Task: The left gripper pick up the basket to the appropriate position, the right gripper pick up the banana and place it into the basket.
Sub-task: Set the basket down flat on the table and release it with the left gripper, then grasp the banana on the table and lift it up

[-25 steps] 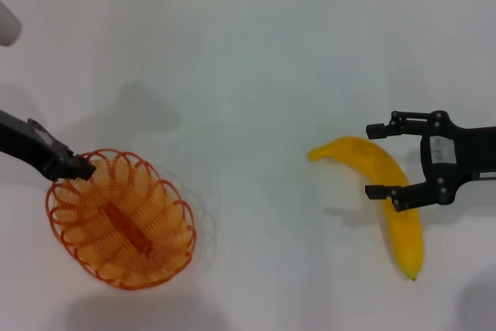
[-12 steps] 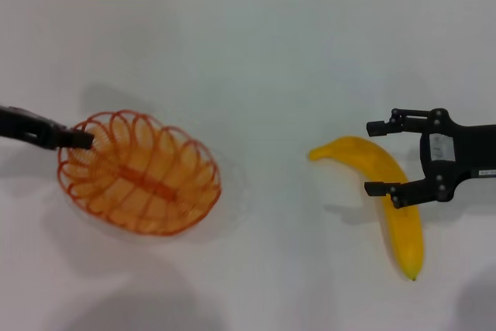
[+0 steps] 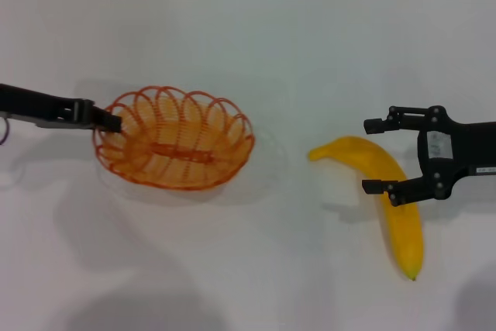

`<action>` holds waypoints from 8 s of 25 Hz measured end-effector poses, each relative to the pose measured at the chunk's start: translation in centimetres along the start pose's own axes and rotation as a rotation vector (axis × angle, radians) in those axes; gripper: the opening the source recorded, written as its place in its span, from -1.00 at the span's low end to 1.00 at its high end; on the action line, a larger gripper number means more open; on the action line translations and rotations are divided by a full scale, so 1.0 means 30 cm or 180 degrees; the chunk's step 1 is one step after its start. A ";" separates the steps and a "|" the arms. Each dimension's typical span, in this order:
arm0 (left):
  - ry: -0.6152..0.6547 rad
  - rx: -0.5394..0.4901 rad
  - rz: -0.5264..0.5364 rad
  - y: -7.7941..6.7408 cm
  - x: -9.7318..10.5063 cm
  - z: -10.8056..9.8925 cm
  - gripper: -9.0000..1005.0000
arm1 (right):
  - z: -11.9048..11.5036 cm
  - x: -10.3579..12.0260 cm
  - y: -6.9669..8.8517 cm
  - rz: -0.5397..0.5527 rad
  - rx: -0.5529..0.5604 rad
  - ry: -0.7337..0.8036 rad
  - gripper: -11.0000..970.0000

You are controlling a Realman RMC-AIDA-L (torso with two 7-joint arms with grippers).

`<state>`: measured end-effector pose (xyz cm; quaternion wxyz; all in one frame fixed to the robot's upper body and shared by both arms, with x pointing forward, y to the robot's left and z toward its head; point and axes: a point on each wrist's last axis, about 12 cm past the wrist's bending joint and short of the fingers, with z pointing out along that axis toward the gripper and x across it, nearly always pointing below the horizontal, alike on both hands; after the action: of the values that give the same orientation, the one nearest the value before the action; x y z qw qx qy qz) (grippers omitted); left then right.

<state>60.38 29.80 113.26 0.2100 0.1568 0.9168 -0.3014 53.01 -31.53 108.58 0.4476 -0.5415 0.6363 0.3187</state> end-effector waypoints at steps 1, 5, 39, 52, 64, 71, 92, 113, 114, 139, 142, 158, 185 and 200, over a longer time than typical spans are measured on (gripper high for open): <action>0.0027 0.0034 -0.0070 -0.007 -0.003 0.011 -0.82 | 0.000 -0.001 0.000 -0.0002 -0.0002 -0.0001 0.78; 0.0172 0.0140 -0.0304 -0.029 -0.002 0.050 -0.81 | 0.002 -0.002 0.000 -0.0004 -0.0008 -0.0009 0.78; 0.0648 0.0341 -0.0632 -0.105 0.043 0.227 -0.64 | 0.017 -0.015 -0.011 -0.0039 -0.0014 -0.0026 0.76; 0.0695 0.0397 -0.0601 -0.110 0.049 0.224 -0.43 | 0.016 -0.012 -0.009 -0.0031 -0.0011 -0.0024 0.76; 0.0776 0.0577 -0.0457 -0.131 0.057 0.219 -0.15 | 0.015 -0.011 -0.007 -0.0025 -0.0013 -0.0027 0.75; 0.0862 0.0680 -0.0465 -0.137 0.080 0.216 0.08 | 0.014 -0.011 -0.005 -0.0025 -0.0021 -0.0033 0.75; 0.0037 0.0521 -0.0207 -0.030 0.092 -0.076 0.08 | -0.015 -0.005 -0.001 0.0023 0.0077 -0.0095 0.74; -0.1279 0.1073 0.2348 -0.013 0.368 -0.083 0.08 | -0.071 0.006 -0.002 0.0296 0.0314 -0.0217 0.73; -0.1262 0.1072 0.2345 -0.012 0.372 -0.081 0.08 | -0.072 0.005 -0.003 0.0296 0.0322 -0.0226 0.73; -0.1247 0.1096 0.2337 -0.014 0.368 -0.079 0.08 | -0.075 0.001 0.002 0.0290 0.0326 -0.0298 0.72; -0.1257 0.1095 0.2333 -0.014 0.369 -0.081 0.08 | -0.076 0.002 0.004 0.0294 0.0328 -0.0296 0.71; -0.1290 0.1027 0.2287 -0.007 0.348 -0.098 0.08 | -0.150 -0.312 -0.062 0.0537 0.0011 0.0518 0.71; -0.1035 0.1227 0.2295 -0.025 0.358 -0.039 0.08 | 0.018 -0.184 -0.112 0.1278 0.0068 0.1402 0.70; -0.1099 0.1318 0.2329 -0.035 0.366 -0.015 0.08 | 0.055 -0.095 -0.113 0.1346 0.0183 0.1547 0.69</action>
<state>50.36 31.04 108.83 0.4167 0.4566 0.6731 -0.4061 56.71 -29.62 110.80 0.2215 -0.4447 0.8317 0.2480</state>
